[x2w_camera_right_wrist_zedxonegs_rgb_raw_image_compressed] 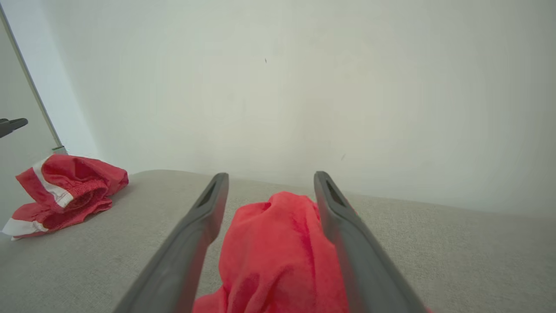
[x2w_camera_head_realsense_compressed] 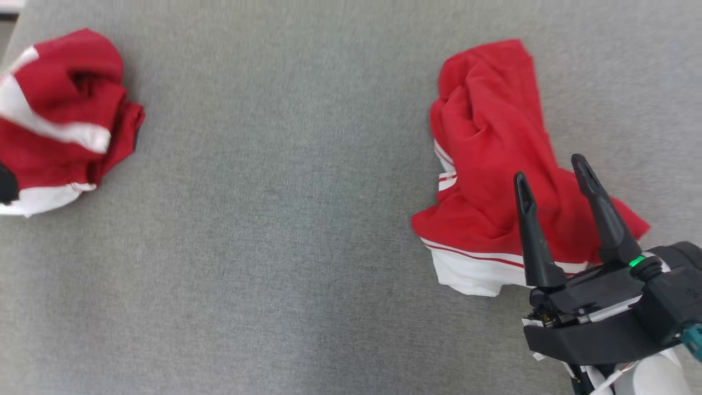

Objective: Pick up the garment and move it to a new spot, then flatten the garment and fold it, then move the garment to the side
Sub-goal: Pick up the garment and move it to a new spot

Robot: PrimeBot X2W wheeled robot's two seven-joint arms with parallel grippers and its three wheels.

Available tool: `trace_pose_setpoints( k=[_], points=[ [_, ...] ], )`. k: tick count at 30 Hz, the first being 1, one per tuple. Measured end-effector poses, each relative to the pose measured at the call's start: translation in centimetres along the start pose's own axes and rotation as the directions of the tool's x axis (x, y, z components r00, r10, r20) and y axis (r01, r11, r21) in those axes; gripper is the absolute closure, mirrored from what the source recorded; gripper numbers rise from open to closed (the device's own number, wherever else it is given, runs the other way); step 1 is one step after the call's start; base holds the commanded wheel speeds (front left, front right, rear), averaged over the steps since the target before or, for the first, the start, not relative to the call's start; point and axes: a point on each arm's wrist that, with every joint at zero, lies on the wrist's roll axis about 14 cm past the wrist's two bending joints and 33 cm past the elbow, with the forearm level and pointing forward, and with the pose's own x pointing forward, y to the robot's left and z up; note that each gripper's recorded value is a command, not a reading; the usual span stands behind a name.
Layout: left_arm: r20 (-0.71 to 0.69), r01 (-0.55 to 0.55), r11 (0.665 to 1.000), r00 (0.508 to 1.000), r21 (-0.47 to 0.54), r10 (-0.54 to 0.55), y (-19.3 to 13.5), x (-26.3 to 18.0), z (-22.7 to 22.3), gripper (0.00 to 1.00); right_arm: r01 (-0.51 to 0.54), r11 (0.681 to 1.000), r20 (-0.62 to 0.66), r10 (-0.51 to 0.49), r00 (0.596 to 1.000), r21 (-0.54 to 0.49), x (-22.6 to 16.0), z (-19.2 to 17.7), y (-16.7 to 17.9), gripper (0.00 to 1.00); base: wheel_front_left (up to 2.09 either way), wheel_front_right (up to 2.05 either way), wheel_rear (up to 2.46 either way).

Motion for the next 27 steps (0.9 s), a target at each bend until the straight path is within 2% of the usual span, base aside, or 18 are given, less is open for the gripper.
trace_pose_setpoints(
  k=[4, 10, 17, 22, 27],
  points=[
    [0.095, 0.052, 0.998, 0.994, 0.031, -0.054, -1.1, 0.5, 3.9, 0.0, 0.031, 0.999, 0.023, -0.032, 0.999, 0.007, -0.9, 0.8, -0.3, 0.0, 0.0, 0.0, 0.0],
    [0.205, 0.174, 0.984, 0.963, 0.032, -0.176, -6.0, 0.9, 7.8, 0.0, 0.108, 0.994, 0.043, -0.108, 0.993, -0.002, -3.1, 1.7, -1.9, 0.0, 0.0, 0.0, 0.0],
    [0.256, 0.323, 0.946, 0.917, -0.022, -0.306, -12.8, -0.5, 8.8, 0.0, 0.205, 0.978, 0.052, -0.203, 0.978, -0.03, -6.4, 2.7, -4.0, 0.0, 0.0, 0.0, 0.0],
    [0.295, 0.369, 0.928, 0.894, -0.061, -0.336, -15.2, -2.7, 9.6, 0.0, 0.254, 0.967, 0.062, -0.252, 0.966, -0.033, -8.6, 3.4, -4.6, 0.0, 0.0, 0.0, 0.0],
    [0.301, 0.381, 0.919, 0.891, -0.096, -0.338, -15.9, -5.7, 9.3, 0.0, 0.299, 0.954, 0.073, -0.296, 0.953, -0.035, -11.0, 4.1, -5.0, 0.0, 0.0, 0.0, 0.0]
  ],
)
